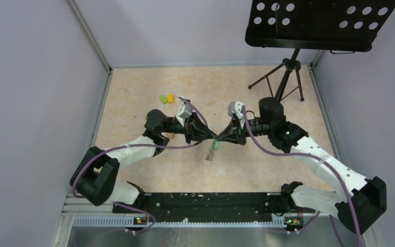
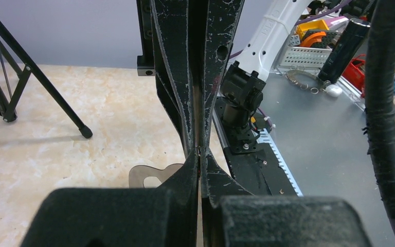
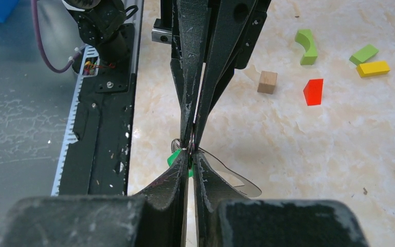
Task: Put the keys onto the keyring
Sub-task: Adjust the key on the keyring.
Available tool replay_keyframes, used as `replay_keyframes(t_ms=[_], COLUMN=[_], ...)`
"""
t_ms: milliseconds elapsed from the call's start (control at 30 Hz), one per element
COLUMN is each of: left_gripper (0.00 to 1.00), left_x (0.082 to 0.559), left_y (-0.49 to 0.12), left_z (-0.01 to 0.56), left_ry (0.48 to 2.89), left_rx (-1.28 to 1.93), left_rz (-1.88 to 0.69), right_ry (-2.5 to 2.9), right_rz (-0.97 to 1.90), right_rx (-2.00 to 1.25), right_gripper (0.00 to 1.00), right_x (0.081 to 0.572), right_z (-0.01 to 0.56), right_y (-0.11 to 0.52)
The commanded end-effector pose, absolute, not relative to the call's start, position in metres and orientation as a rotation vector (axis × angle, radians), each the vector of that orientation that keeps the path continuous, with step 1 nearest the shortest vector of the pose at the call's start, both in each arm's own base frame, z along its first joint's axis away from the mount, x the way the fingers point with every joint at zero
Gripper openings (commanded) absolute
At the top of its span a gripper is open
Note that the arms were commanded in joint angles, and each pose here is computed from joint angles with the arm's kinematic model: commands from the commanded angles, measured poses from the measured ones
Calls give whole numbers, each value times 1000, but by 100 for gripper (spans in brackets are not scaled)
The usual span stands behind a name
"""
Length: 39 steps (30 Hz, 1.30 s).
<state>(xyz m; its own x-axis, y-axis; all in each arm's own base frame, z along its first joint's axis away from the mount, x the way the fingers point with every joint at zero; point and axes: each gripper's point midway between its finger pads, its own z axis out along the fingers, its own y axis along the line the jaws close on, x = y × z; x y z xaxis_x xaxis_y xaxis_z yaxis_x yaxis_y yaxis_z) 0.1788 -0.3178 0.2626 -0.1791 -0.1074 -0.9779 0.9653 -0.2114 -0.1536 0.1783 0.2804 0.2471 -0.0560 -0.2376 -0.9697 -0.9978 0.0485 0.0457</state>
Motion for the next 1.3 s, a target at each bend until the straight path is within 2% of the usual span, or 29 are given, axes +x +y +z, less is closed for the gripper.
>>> replay_keyframes(t_ms=[0, 333, 633, 933, 1267], left_gripper=[0, 0, 0, 0, 0], left_x=[182, 183, 184, 184, 184], left_y=[-317, -318, -317, -318, -318], left_z=[268, 262, 257, 259, 261], left_ry=[1078, 1082, 1082, 1081, 1079], left_rx=[1182, 1198, 1212, 1211, 1206], left_rz=[-1498, -1483, -1465, -1471, -1476], right_ry=[1372, 1363, 1364, 1377, 1391], right_rz=[1108, 1106, 1084, 1101, 1116], right_rx=[-1333, -1333, -1345, -1334, -1334], right_gripper=[4, 6, 17, 9, 7], right_x=[181, 178, 177, 180, 181], right_z=[263, 267, 267, 266, 260], right_y=[284, 283, 278, 279, 282])
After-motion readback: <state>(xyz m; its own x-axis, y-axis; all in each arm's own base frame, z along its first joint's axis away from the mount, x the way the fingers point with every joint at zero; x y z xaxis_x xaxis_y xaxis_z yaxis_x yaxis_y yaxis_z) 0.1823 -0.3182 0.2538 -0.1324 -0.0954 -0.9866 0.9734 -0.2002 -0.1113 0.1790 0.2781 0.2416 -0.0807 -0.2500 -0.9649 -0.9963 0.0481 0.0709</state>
